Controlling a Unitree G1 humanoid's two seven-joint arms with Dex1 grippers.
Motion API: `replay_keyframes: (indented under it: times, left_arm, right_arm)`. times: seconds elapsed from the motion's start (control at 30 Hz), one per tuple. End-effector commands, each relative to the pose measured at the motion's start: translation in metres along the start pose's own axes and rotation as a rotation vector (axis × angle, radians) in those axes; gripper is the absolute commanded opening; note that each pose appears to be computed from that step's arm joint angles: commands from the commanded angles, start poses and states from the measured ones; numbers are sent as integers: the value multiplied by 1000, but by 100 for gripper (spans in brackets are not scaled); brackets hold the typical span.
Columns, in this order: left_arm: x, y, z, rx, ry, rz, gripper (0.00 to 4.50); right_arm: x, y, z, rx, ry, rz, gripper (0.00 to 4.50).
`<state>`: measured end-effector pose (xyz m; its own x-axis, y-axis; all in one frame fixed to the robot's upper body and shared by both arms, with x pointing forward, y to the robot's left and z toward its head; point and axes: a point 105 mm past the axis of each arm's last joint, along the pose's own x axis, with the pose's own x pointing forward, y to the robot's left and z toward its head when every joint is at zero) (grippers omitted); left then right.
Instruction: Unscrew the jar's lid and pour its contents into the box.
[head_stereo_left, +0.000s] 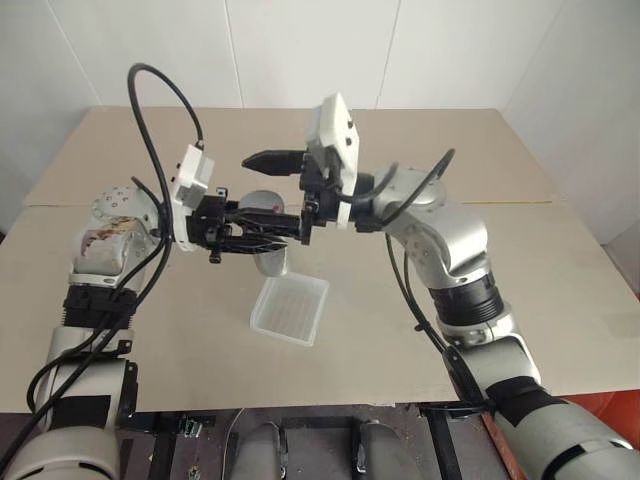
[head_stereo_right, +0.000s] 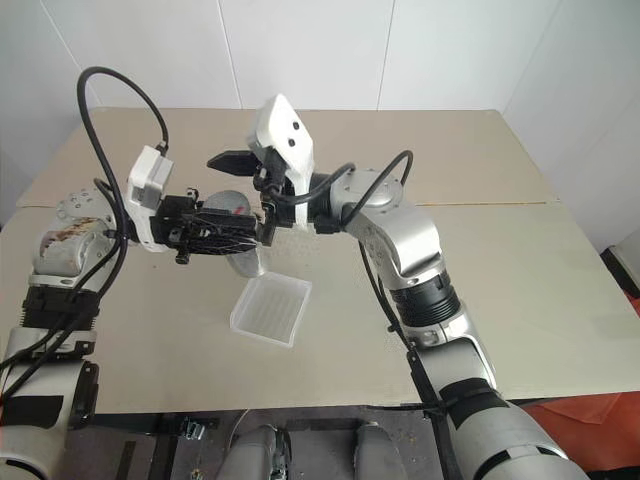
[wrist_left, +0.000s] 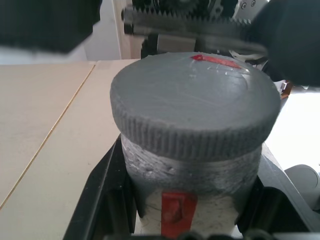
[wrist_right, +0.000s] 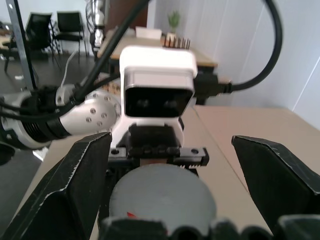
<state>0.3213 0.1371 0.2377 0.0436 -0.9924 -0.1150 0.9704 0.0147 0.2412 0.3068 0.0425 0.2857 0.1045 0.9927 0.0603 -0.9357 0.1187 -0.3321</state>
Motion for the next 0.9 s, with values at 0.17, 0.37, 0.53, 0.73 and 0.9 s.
replay_keyframes:
  times: [0.17, 0.37, 0.53, 0.73, 0.9]
  left_arm:
    - [-2, 2, 11, 54, -1, -1, 204]
    - [-5, 1, 13, 58, 0, 1, 204]
    - [-10, 0, 14, 60, 8, 8, 204]
    - [-16, -1, 14, 59, 21, 21, 204]
    - [-18, -1, 14, 58, 28, 27, 204]
  right_arm:
    - [5, -4, 7, -56, 13, -40, 447]
    - [-4, -18, 0, -51, 42, -100, 447]
    - [-22, -30, -3, -47, 52, -136, 447]
    - [-47, -39, -5, -47, 62, -175, 447]
    - [-70, -40, -5, -58, 68, -176, 447]
